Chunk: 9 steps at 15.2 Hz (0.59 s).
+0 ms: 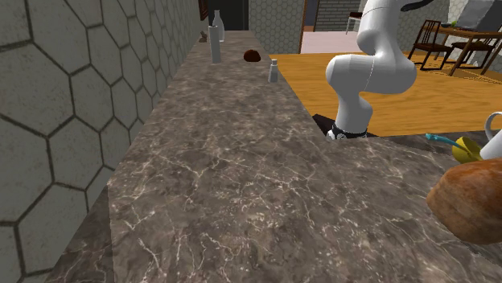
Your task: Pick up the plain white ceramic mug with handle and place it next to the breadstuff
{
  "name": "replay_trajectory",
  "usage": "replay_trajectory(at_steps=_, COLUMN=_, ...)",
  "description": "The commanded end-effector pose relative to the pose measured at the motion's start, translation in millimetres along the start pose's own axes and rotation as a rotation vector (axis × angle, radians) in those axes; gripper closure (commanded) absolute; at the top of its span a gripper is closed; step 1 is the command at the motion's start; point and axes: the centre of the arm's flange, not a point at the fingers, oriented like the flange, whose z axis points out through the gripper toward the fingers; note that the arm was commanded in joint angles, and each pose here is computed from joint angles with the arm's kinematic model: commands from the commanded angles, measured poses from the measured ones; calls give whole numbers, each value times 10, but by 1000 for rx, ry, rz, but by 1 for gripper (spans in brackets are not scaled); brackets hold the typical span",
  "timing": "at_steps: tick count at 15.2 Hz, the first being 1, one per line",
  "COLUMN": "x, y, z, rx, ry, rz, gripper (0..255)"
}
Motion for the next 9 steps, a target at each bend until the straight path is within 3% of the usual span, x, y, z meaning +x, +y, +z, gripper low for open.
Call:
replay_trajectory(at_steps=1, x=7, y=17, z=27, rx=-10, ry=-6, rz=1, gripper=255)
replay_trajectory(at_steps=5, x=7, y=17, z=27, rx=-10, ry=-6, rz=1, gripper=255)
replay_trajectory(at_steps=6, x=0, y=19, z=27, rx=-10, ry=-6, rz=1, gripper=0)
replay_trajectory(at_steps=9, x=1, y=20, z=31, rx=-10, ry=-6, rz=1, gripper=0)
